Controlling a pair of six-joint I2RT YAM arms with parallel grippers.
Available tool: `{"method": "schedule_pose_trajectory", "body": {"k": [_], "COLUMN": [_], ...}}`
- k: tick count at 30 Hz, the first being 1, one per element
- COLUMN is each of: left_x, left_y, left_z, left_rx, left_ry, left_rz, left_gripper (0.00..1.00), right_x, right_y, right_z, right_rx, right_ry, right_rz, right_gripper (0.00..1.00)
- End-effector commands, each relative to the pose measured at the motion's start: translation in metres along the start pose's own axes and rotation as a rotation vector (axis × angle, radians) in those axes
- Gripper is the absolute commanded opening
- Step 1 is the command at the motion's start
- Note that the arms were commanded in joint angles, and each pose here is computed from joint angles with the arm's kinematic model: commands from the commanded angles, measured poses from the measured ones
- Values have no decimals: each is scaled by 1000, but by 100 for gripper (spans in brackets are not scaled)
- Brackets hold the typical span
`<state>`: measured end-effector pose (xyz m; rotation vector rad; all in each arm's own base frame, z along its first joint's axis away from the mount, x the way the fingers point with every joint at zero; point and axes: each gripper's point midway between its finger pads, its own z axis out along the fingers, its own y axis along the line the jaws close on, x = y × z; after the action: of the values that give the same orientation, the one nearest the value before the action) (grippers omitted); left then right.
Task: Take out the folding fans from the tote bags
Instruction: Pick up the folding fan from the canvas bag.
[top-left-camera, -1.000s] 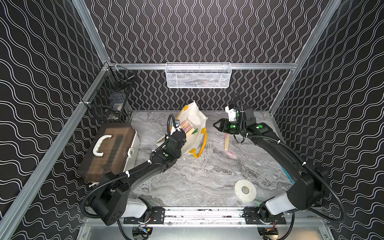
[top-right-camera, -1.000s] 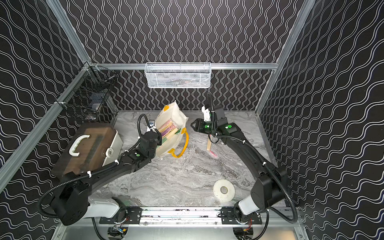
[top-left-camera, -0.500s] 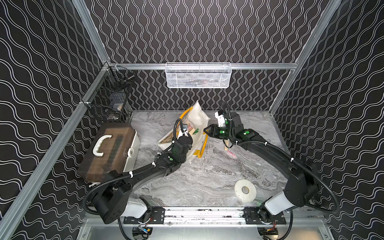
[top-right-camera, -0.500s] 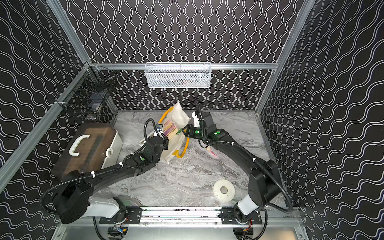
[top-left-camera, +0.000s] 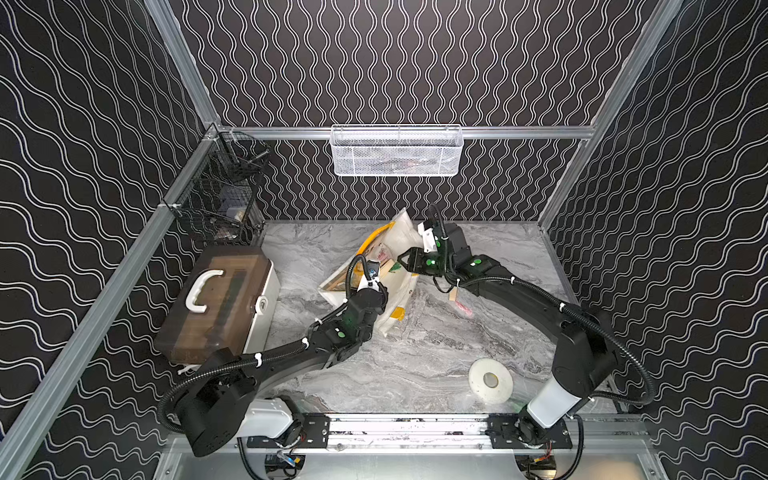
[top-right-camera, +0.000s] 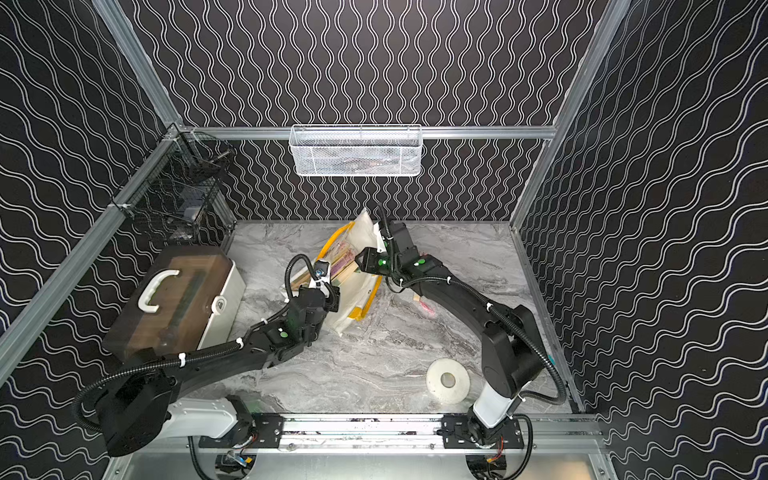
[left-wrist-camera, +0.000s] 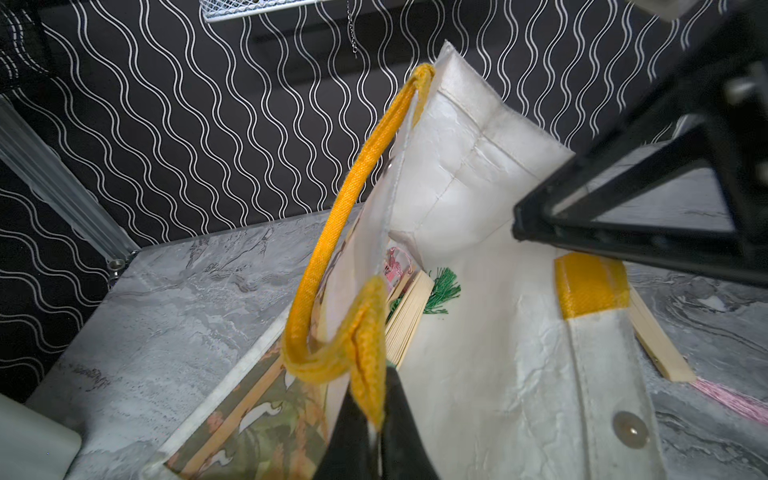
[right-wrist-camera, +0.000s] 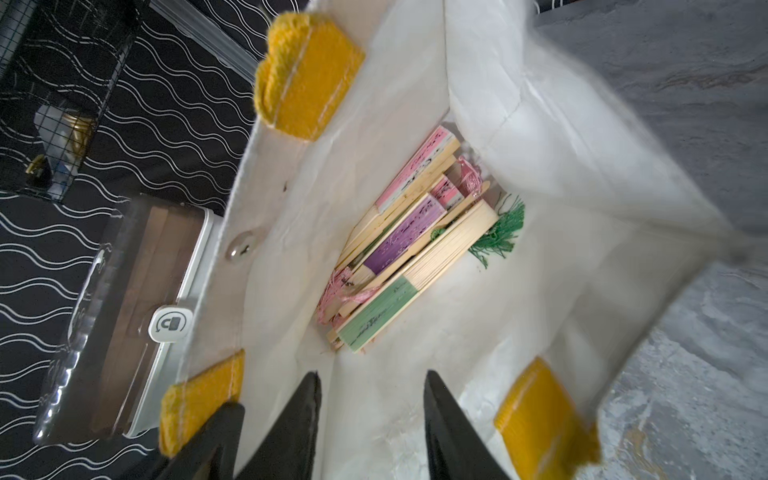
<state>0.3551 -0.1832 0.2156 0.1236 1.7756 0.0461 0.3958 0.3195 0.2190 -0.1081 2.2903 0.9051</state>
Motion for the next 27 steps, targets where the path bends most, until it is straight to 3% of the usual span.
{"method": "schedule_pose_trajectory", "body": {"k": [1,15,27], "left_x": [-11,-10,0], "left_y": [-6,-15,-18], "left_z": [-3,-6,-6], "left_rx": [6,27,43], "left_ry": [-39,-39,-27], "left_rz": [-17,-36,-31], "left_gripper": [0,0,0], "right_x": [3,33,52], "right_y": [-5,-26,-77], "right_z": [11,60,83], "right_rx": [9,37,211], "right_ry": [2,89,109], "right_rz": [11,30,46], "right_gripper": [42,41,42]}}
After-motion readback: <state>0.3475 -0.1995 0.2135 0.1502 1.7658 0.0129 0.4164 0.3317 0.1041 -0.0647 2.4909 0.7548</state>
